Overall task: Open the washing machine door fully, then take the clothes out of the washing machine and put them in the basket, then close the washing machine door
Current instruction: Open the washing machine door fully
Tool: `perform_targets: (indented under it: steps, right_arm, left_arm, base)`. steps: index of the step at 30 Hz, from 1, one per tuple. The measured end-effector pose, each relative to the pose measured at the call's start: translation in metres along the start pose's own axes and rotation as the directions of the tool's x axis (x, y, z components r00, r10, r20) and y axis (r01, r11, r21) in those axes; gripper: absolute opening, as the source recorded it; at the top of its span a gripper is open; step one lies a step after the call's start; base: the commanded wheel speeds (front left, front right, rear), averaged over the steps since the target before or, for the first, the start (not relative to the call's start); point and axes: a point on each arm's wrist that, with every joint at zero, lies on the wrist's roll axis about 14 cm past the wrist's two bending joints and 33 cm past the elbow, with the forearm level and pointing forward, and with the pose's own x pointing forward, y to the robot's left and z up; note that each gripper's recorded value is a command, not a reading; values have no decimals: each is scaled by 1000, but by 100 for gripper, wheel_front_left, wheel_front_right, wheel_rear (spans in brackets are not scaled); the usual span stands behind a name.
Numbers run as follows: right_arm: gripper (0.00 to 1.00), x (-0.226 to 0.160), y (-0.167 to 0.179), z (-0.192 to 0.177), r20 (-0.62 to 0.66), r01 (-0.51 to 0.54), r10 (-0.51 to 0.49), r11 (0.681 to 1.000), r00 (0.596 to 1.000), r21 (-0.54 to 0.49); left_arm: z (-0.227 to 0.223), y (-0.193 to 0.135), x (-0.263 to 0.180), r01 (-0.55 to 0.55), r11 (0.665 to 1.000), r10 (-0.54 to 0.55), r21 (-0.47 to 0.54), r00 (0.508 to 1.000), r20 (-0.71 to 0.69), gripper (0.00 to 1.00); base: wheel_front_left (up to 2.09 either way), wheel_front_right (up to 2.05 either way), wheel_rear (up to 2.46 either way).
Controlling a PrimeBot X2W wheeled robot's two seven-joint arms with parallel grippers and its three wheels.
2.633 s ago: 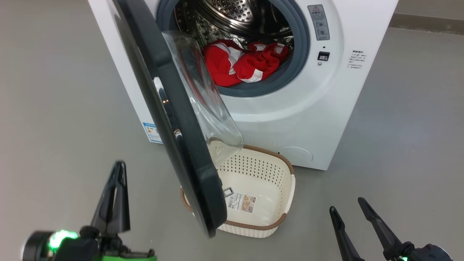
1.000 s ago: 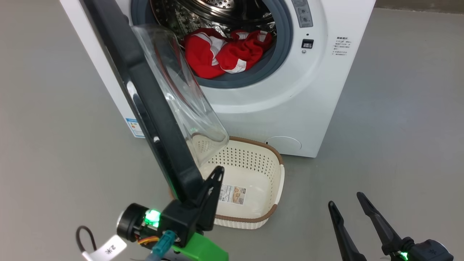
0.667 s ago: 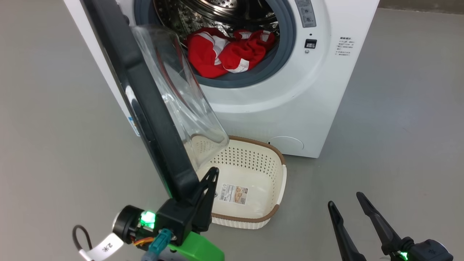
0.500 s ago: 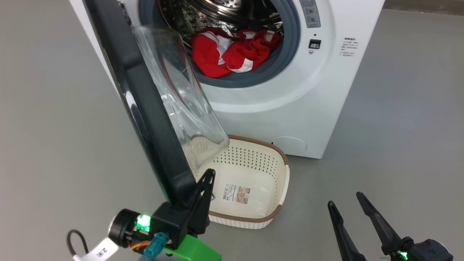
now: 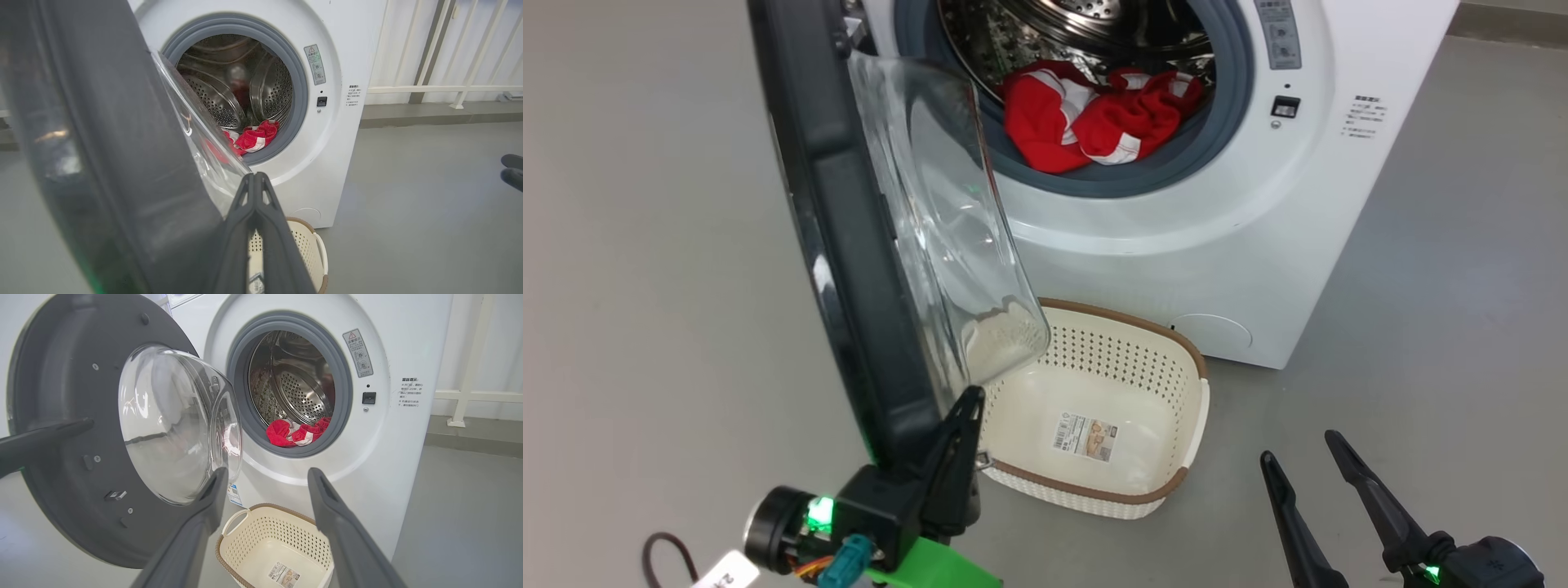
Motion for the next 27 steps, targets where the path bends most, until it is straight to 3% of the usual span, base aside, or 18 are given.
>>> perform_targets:
  steps: [14,27]
  right_arm:
    - [100,8,10,-2,-9,-41,41,999,999,8]
    - [100,15,18,-6,-30,-74,74,997,997,8]
  left_arm:
    - [-4,56,-16,-190,982,191,17,982,-16,0]
    - [-3,107,-38,-363,931,363,48,932,7,0]
  base:
    - [0,0,0]
    - [0,0,0]
